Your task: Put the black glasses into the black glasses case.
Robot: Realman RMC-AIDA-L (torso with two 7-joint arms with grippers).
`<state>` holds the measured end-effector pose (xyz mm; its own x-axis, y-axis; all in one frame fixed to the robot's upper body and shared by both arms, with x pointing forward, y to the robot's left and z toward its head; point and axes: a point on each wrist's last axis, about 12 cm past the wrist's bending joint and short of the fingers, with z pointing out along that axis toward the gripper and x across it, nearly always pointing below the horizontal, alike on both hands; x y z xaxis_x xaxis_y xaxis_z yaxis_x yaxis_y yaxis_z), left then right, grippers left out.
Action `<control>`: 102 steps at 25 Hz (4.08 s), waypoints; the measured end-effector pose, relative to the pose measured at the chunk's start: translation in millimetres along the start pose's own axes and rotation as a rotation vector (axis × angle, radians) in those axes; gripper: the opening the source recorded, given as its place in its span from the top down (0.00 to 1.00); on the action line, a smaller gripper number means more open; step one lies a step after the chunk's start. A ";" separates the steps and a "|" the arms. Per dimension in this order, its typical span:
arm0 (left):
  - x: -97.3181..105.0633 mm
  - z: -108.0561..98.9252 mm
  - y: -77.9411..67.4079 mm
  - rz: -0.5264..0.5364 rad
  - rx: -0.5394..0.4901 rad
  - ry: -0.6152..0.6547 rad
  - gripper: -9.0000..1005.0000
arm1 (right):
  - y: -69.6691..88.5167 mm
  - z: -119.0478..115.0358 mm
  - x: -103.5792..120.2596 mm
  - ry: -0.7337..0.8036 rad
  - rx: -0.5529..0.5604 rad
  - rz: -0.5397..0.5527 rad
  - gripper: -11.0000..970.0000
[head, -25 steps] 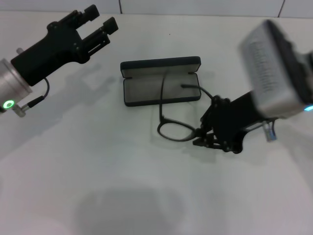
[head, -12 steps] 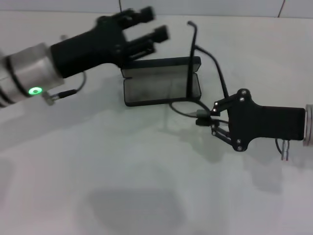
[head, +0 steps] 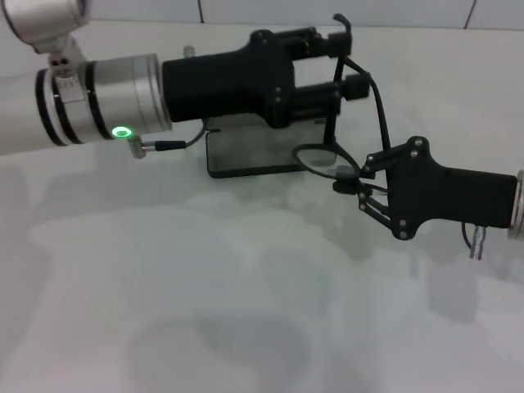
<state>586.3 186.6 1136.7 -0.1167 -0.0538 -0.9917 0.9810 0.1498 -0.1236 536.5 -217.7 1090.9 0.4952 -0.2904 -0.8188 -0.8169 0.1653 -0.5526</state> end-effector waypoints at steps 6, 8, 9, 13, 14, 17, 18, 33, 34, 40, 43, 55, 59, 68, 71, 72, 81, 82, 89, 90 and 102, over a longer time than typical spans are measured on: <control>4.0 6.7 3.6 -0.046 -0.011 0.067 0.36 | 0.8 -0.9 -2.5 -0.025 0.006 -0.010 0.88; 4.6 7.6 5.8 -0.074 -0.021 0.088 0.36 | 2.2 -1.7 -3.3 -0.034 0.005 -0.028 0.88; 4.3 7.6 7.3 -0.093 -0.026 0.101 0.36 | 3.0 -1.9 -3.7 -0.039 0.005 -0.039 0.88; 1.1 8.2 10.3 -0.125 -0.020 0.129 0.36 | 3.8 -1.7 -4.2 -0.044 0.005 -0.045 0.88; 0.2 8.5 10.7 -0.128 -0.016 0.133 0.36 | 3.8 -2.0 -4.1 -0.043 0.006 -0.045 0.88; -0.5 8.4 10.9 -0.133 -0.012 0.139 0.36 | 4.4 -3.3 -3.5 -0.041 0.009 -0.043 0.88; -0.3 8.0 10.9 -0.135 -0.011 0.144 0.36 | 4.8 -3.7 -3.3 -0.040 0.010 -0.041 0.88; -2.5 -0.9 14.2 -0.174 -0.009 0.194 0.36 | 15.0 -16.5 -10.3 -0.106 0.025 -0.107 0.88; -2.4 -2.0 14.4 -0.175 -0.012 0.193 0.36 | 17.2 -19.3 -11.7 -0.121 0.028 -0.121 0.88; 1.1 -2.1 13.9 -0.173 -0.019 0.205 0.36 | 27.6 -22.1 -25.4 -0.254 -0.030 -0.177 0.88; 1.0 5.2 12.6 -0.139 -0.004 0.197 0.36 | 31.1 -14.5 -30.0 -0.300 -0.092 -0.165 0.88; 3.4 9.1 -2.7 -0.028 0.076 0.106 0.36 | 18.5 7.7 -16.6 -0.250 -0.101 0.036 0.88; 5.2 8.2 -5.5 -0.022 0.093 0.110 0.36 | 16.3 8.0 -14.1 -0.230 -0.070 0.051 0.88; 9.4 11.2 -9.4 -0.010 0.121 0.136 0.36 | 13.1 9.4 -11.1 -0.202 -0.060 0.068 0.88; 8.3 7.2 -6.7 0.004 0.083 0.108 0.36 | 13.7 8.5 -10.4 -0.196 -0.068 0.066 0.88; 7.4 3.0 -4.2 0.010 0.041 0.077 0.36 | 13.8 8.2 -10.1 -0.193 -0.068 0.066 0.88; 7.4 -51.9 6.2 0.036 -0.251 -0.107 0.36 | -2.2 19.7 1.9 0.068 0.061 -0.043 0.88; 8.2 -54.8 6.4 0.035 -0.266 -0.109 0.36 | -3.8 23.8 1.1 0.098 0.069 -0.059 0.88; 13.2 -61.9 8.1 0.025 -0.319 -0.101 0.36 | -3.5 88.0 -10.6 0.419 0.138 -0.254 0.88; 13.3 -61.0 8.3 0.025 -0.319 -0.100 0.36 | -2.4 94.2 -11.5 0.446 0.141 -0.272 0.88; 12.7 -57.2 9.0 0.026 -0.310 -0.094 0.36 | -2.4 125.7 -5.8 0.569 0.134 -0.299 0.87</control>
<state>584.8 243.7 1121.1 -0.0629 -0.1352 -0.9888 0.8880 0.4447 -0.1173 572.8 -97.9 1077.4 0.4314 -0.7889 -0.4376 -0.6061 0.1059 -0.7883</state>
